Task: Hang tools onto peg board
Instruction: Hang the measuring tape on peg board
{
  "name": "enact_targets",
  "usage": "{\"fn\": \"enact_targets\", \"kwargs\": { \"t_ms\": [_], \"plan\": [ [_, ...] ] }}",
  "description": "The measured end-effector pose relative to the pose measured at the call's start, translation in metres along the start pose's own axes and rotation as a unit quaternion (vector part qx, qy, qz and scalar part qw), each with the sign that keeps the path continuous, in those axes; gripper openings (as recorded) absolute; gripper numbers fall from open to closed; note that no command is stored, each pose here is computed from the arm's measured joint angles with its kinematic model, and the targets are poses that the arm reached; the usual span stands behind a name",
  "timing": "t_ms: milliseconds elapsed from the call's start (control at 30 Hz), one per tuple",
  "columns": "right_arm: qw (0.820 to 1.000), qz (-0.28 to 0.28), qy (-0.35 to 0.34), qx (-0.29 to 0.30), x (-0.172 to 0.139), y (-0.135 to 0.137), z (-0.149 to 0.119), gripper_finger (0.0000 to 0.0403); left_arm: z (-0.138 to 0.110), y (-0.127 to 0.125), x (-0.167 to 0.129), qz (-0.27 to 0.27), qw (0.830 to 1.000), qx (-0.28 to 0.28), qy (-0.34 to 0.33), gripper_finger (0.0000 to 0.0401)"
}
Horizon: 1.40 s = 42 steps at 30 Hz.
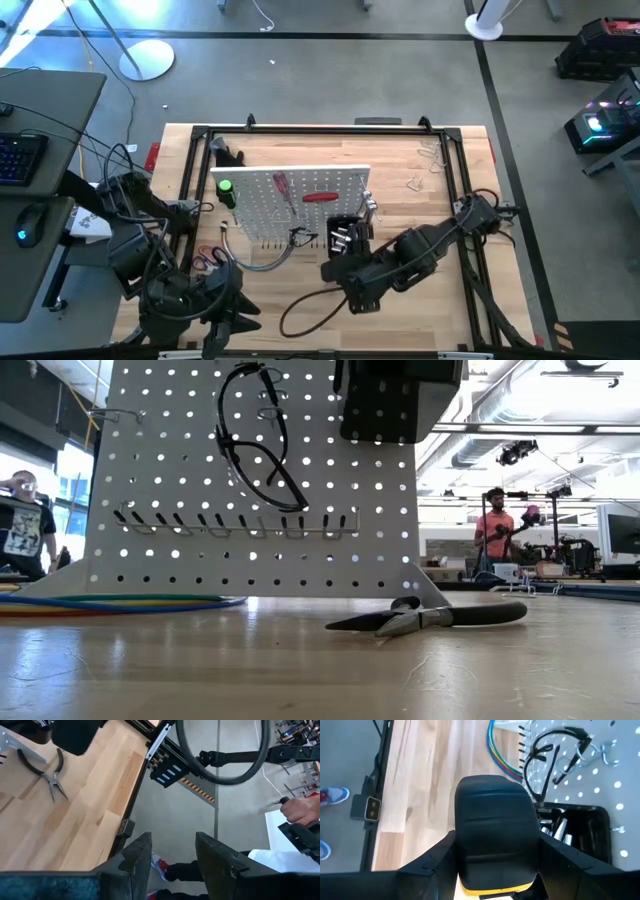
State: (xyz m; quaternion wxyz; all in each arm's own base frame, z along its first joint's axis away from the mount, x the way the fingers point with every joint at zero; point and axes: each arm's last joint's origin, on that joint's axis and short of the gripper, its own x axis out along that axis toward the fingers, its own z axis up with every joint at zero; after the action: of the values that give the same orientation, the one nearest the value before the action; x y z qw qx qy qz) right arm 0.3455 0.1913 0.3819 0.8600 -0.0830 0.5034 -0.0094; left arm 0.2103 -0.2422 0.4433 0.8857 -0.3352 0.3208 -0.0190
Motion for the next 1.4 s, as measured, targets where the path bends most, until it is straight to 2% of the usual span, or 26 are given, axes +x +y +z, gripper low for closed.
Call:
{"fn": "enact_targets", "kwargs": {
  "t_ms": [200,400,567,867,1167,1200,1333,1400],
  "plan": [
    [0.997,0.013,0.07,0.007,0.018,-0.013,-0.006,0.021,0.005,0.002,0.003,0.004,1.0,-0.007,-0.008,0.0145],
    [0.996,0.054,0.073,0.0,0.021,-0.019,-0.002,0.021,0.007,0.003,0.004,0.006,0.999,-0.034,-0.011,0.0145],
    [0.995,0.056,0.084,0.002,0.027,-0.024,0.0,0.021,0.007,0.003,0.004,0.007,0.999,-0.04,-0.014,0.0145],
    [0.989,0.057,0.134,0.004,0.057,-0.029,0.002,0.021,0.01,0.003,0.005,0.007,0.998,-0.053,-0.025,0.0145],
    [0.99,0.046,0.131,0.004,0.055,-0.031,0.002,0.021,0.012,0.003,0.006,0.007,0.998,-0.055,-0.027,0.0145],
    [0.99,0.045,0.13,0.006,0.055,-0.031,0.002,0.0221,0.012,0.003,0.006,0.007,0.998,-0.055,-0.027,0.0145],
    [0.99,0.044,0.132,0.009,0.056,-0.031,0.002,0.0318,0.012,0.003,0.006,0.006,0.998,-0.051,-0.026,0.0145],
    [0.99,0.048,0.136,0.009,0.056,-0.029,0.001,0.0354,0.012,0.003,0.006,0.006,0.998,-0.049,-0.026,0.0145]
  ]
}}
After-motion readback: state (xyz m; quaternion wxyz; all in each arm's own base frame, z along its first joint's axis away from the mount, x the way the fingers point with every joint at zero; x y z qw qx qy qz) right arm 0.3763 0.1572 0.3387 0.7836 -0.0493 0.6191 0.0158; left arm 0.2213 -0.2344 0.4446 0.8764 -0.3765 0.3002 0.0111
